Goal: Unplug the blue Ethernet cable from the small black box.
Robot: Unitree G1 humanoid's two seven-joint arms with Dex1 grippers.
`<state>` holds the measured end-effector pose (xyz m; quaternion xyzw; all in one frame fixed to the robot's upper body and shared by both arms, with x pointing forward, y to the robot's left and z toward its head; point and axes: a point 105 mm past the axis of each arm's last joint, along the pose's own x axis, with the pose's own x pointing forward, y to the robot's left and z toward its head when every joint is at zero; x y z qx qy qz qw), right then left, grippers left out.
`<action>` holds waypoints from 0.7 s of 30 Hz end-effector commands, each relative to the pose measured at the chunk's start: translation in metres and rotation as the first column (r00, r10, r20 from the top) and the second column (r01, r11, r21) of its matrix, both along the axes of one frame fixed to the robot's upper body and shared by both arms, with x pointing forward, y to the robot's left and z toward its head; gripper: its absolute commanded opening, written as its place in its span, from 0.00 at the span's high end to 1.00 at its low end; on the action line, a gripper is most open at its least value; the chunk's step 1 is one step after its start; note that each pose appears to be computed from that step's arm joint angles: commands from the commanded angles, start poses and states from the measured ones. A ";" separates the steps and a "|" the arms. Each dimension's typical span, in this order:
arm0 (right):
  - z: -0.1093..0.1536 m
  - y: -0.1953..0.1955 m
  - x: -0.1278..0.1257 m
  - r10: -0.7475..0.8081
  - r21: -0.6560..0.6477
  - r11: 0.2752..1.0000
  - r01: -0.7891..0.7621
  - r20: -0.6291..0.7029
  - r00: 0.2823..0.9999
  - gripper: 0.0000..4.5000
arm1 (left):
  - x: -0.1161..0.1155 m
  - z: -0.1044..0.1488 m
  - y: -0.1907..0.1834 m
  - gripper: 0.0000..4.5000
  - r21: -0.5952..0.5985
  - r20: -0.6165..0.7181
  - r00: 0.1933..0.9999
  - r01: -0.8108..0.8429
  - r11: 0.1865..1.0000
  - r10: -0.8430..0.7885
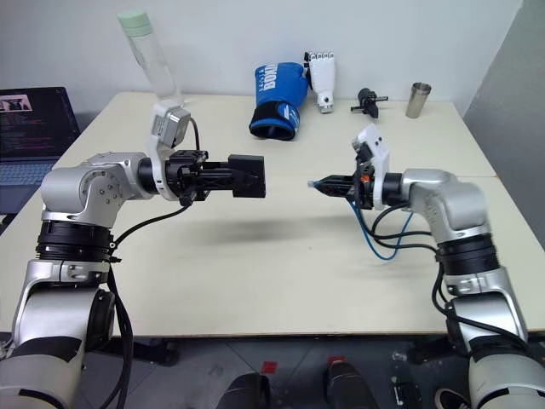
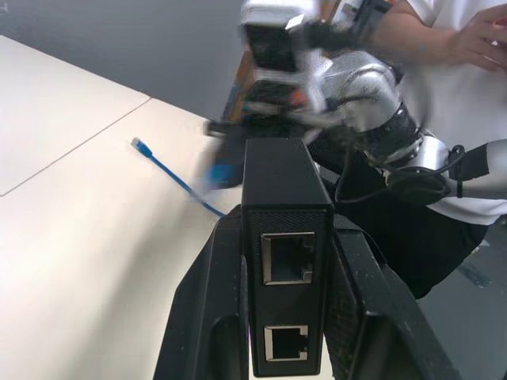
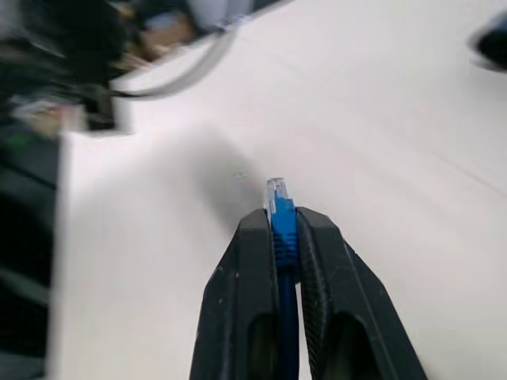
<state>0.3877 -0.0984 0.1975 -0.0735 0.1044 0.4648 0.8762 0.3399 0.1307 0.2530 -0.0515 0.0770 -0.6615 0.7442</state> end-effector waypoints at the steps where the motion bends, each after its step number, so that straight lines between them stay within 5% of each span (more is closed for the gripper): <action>1: -0.030 -0.003 0.022 -0.185 -0.112 0.974 0.197 0.113 0.976 0.98 | -0.002 0.010 0.009 0.83 0.002 0.052 0.998 -0.026 1.000 0.026; 9: -0.072 -0.003 0.043 -0.377 -0.159 0.906 0.392 0.115 0.919 0.98 | -0.005 0.009 0.012 0.83 0.001 0.052 0.998 -0.039 0.999 0.039; 11: -0.075 -0.001 0.042 -0.378 -0.152 0.908 0.390 0.105 0.920 0.83 | -0.005 0.008 0.013 0.83 0.002 0.050 0.998 -0.043 0.999 0.043; 21: -0.056 -0.001 0.037 -0.343 -0.100 0.929 0.356 0.131 0.930 0.38 | -0.005 0.007 0.018 0.83 0.000 0.058 0.996 -0.070 0.998 0.070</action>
